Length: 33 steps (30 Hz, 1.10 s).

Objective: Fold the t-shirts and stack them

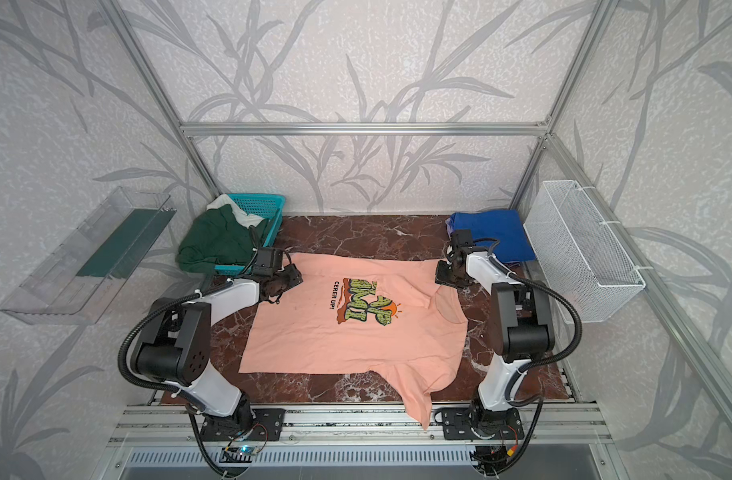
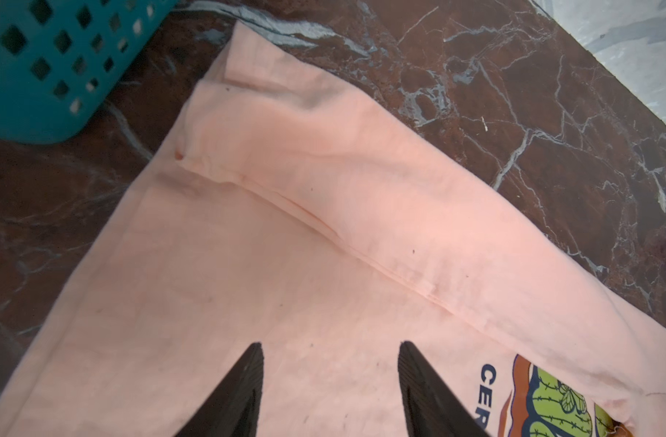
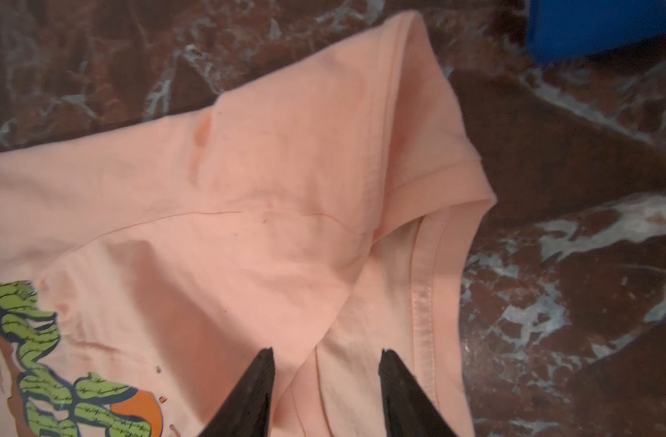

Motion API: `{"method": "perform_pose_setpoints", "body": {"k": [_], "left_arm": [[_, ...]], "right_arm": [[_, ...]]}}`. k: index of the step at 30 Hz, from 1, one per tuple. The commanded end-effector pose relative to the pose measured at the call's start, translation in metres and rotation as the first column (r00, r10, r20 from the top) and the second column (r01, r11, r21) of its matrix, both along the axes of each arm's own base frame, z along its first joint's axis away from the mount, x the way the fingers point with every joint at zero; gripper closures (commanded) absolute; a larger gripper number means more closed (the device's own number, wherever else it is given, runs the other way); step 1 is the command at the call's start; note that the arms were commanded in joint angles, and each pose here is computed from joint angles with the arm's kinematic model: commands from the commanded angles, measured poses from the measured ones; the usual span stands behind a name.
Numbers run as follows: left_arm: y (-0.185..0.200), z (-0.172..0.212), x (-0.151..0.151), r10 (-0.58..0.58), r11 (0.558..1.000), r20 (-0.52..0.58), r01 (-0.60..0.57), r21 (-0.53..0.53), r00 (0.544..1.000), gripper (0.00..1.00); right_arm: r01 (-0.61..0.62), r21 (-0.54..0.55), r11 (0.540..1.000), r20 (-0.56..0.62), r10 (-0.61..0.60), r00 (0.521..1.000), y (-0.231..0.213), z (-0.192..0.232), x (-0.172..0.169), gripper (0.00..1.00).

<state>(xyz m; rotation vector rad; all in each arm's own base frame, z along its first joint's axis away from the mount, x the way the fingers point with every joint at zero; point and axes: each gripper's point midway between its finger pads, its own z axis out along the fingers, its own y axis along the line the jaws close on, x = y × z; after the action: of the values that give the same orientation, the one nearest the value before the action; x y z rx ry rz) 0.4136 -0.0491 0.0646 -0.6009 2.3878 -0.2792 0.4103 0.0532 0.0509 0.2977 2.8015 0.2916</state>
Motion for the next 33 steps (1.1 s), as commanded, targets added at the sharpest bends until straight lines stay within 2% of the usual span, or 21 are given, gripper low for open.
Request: {"method": "perform_pose_setpoints", "body": {"k": [1, 4, 6, 7, 9, 11, 17, 25, 29, 33], "left_arm": [[0.004, 0.008, -0.002, 0.013, 1.0, 0.017, -0.014, 0.014, 1.0, 0.42], [0.004, 0.015, -0.002, 0.014, 1.0, 0.038, -0.014, 0.013, 0.999, 0.42], [0.005, 0.02, -0.001, 0.015, 1.0, 0.048, -0.016, 0.019, 0.999, 0.41], [0.006, 0.021, -0.001, 0.015, 1.0, 0.047, -0.016, 0.023, 0.999, 0.41], [0.008, 0.025, 0.0, 0.013, 0.999, 0.05, -0.015, 0.034, 0.999, 0.41], [0.011, 0.029, 0.001, 0.021, 0.999, 0.053, -0.024, 0.044, 0.998, 0.41], [0.025, 0.038, -0.002, 0.059, 0.995, 0.06, -0.064, 0.081, 0.996, 0.41], [0.038, 0.035, -0.016, 0.104, 0.985, 0.051, -0.11, 0.131, 0.993, 0.4], [0.043, 0.031, -0.013, 0.109, 0.981, 0.055, -0.116, 0.155, 0.993, 0.4], [0.041, 0.031, -0.003, 0.101, 0.982, 0.058, -0.109, 0.154, 0.993, 0.4]], "right_arm": [[0.044, -0.072, 0.996, -0.027, -0.046, 0.999, -0.013, -0.007, 0.013, 0.53], [0.051, -0.105, 0.993, -0.058, -0.057, 0.997, -0.017, -0.02, 0.024, 0.55], [0.056, -0.111, 0.992, -0.075, -0.064, 0.995, -0.018, -0.027, 0.03, 0.64], [0.055, -0.109, 0.993, -0.079, -0.063, 0.995, -0.018, -0.03, 0.033, 0.7], [0.057, -0.111, 0.992, -0.074, -0.066, 0.995, -0.019, -0.032, 0.041, 0.88], [0.062, -0.122, 0.991, -0.068, -0.071, 0.995, -0.023, -0.033, 0.05, 0.99], [0.067, -0.145, 0.987, -0.03, -0.072, 0.997, -0.039, -0.024, 0.079, 1.0], [0.038, -0.075, 0.996, 0.005, -0.038, 0.999, -0.036, -0.009, 0.1, 1.0], [0.001, 0.033, 0.999, 0.05, -0.003, 0.999, -0.017, 0.008, 0.102, 0.63], [-0.035, 0.154, 0.988, 0.115, 0.017, 0.993, 0.004, 0.031, 0.098, 0.41]]}}
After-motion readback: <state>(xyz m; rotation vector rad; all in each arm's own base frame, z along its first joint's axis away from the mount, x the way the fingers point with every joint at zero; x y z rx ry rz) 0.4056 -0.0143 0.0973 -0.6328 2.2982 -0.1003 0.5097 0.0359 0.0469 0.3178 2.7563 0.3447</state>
